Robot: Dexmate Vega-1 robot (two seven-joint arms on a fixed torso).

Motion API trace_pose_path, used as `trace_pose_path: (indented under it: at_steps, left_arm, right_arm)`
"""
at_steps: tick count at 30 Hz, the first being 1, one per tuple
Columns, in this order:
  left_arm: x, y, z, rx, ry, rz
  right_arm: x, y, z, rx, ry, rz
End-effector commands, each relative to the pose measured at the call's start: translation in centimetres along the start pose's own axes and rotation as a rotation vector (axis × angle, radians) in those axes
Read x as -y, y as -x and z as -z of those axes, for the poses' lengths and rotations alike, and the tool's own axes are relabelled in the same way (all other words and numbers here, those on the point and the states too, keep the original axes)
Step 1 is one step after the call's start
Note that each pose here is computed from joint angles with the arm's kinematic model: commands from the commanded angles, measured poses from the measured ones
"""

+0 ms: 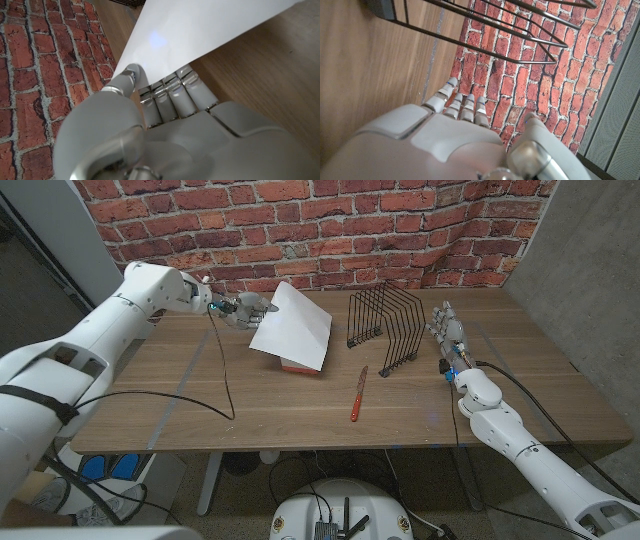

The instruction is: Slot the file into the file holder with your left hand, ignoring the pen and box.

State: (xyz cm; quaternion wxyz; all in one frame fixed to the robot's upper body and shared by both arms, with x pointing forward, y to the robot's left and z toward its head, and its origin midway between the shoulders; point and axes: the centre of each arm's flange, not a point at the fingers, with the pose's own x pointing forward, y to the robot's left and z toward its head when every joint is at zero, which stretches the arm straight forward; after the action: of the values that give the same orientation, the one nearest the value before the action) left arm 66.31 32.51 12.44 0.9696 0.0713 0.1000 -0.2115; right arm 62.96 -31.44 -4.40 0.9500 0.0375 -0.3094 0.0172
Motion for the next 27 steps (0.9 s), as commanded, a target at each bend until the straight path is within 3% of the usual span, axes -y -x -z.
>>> trace_pose_path:
  at_steps: [1,8,27]
  left_arm:
    - [0.1,1.0,-3.0,0.058,-0.087,-0.018]
    - [0.2,1.6,-4.9,0.085,-0.153,-0.03]
    - [1.8,2.1,-10.1,0.071,-0.398,-0.042]
  right_arm:
    - [0.2,0.1,0.1,-0.006,-0.001,0.004]
    - [0.3,0.1,0.1,-0.011,-0.007,0.005]
    - [0.5,0.2,0.3,-0.011,-0.018,0.007]
